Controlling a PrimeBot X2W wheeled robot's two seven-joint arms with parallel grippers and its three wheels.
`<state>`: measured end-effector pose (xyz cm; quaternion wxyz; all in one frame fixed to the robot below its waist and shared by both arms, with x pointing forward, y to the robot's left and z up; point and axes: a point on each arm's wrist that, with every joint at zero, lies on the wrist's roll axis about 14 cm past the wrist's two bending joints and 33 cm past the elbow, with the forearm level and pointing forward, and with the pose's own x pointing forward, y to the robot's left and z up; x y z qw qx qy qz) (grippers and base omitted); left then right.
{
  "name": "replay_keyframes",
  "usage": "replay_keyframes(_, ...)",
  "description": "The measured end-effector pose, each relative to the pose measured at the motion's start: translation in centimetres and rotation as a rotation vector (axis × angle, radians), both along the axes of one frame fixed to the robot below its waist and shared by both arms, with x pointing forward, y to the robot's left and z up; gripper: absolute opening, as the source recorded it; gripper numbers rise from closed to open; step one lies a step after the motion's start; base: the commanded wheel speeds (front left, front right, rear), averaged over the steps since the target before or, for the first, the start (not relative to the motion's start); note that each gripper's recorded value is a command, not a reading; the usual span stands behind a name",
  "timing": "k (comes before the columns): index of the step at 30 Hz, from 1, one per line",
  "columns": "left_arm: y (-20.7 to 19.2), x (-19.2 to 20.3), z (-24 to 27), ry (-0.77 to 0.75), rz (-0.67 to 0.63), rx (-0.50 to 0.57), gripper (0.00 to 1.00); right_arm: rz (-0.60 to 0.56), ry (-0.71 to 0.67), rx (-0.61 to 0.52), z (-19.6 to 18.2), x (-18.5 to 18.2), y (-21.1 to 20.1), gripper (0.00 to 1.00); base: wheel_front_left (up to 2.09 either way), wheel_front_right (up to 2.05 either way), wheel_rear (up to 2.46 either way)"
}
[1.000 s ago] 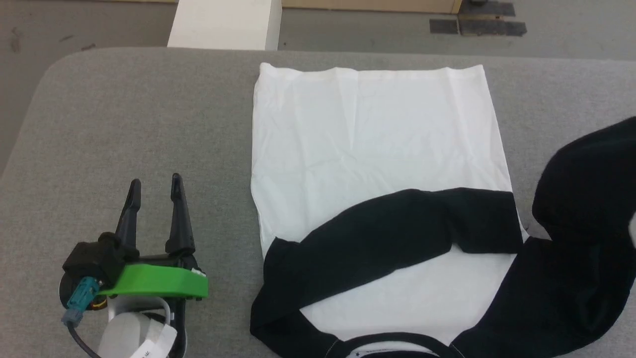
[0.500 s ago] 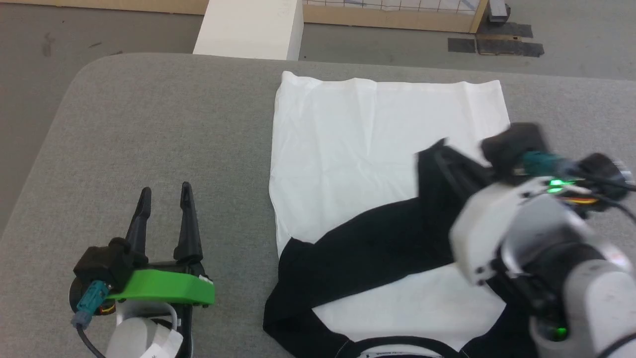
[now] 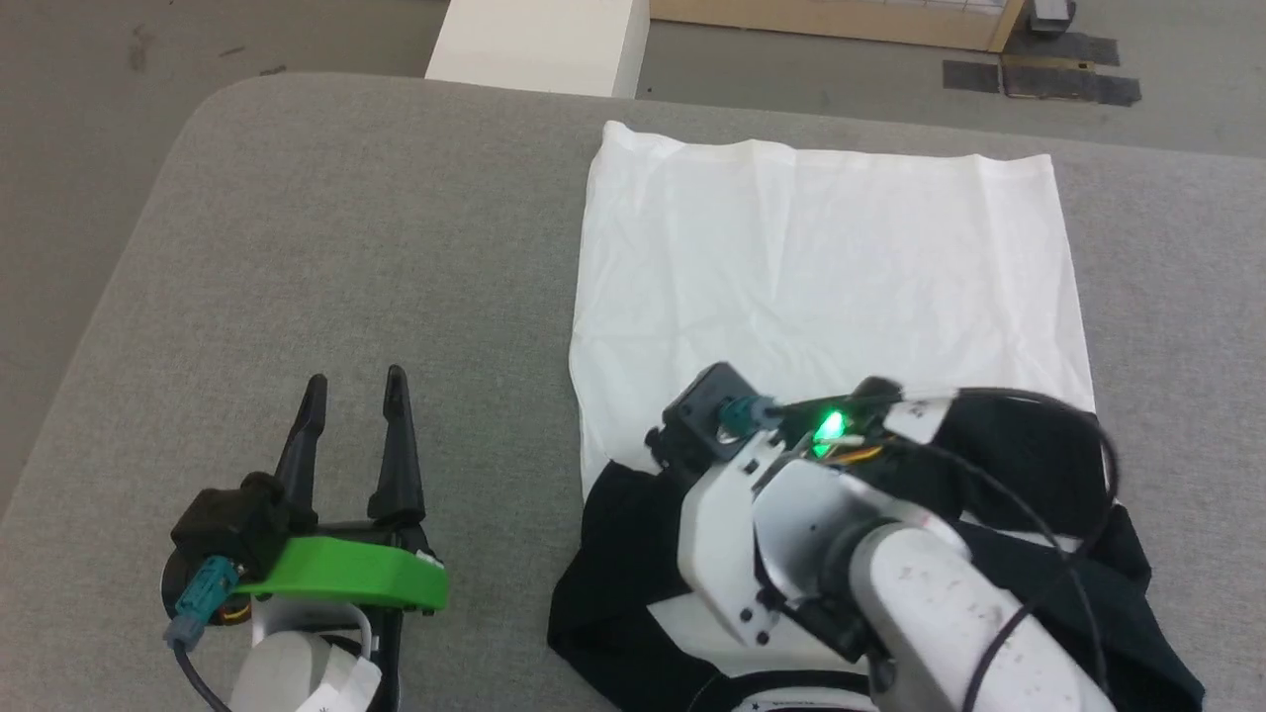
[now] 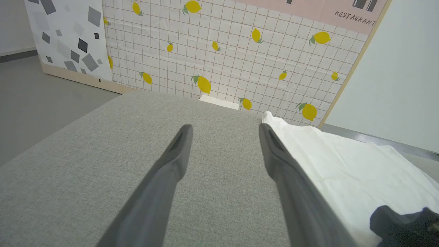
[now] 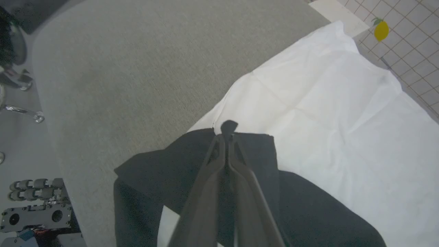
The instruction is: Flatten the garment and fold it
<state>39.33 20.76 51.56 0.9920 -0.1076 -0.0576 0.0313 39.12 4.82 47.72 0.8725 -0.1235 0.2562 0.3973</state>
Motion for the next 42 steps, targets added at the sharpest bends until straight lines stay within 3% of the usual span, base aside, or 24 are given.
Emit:
replay_keyframes(14,0.4,0.2,-1.2,0.033,0.011,-0.006,1.0,0.145,0.204,-0.124,-8.0,-4.4,1.9,0.0,0.0,0.0,0.0)
replay_keyframes(15,0.4,0.2,-1.2,0.034,0.011,-0.006,1.0,0.155,0.225,-0.133,-8.4,-4.9,1.9,0.05,0.0,0.0,0.0)
replay_keyframes(16,0.4,0.2,-1.2,0.033,0.012,-0.007,1.0,0.165,0.247,-0.146,-8.8,-5.5,1.8,0.4,0.0,0.0,0.0)
replay_keyframes(17,0.4,0.2,-1.2,0.032,0.011,-0.007,1.0,0.166,0.256,-0.139,-8.8,-5.6,1.8,1.0,0.0,0.0,0.0)
replay_keyframes(22,0.2,0.4,-1.1,0.029,0.004,-0.011,1.0,0.145,0.229,-0.04,-6.8,-5.0,2.4,1.0,0.0,0.0,0.0)
replay_keyframes(30,-0.7,0.8,-0.5,0.009,-0.025,-0.018,1.0,-0.008,-0.047,0.327,3.6,-0.1,1.5,1.0,0.0,0.0,0.0)
replay_keyframes(35,-1.7,1.3,-0.2,-0.003,-0.063,-0.01,1.0,-0.192,-0.246,0.445,8.1,2.7,-3.9,1.0,0.0,0.0,0.0)
replay_keyframes(42,-4.0,4.3,1.6,-0.032,-0.183,0.067,1.0,-0.485,-0.426,0.439,8.5,4.2,-13.8,1.0,0.0,0.0,0.0)
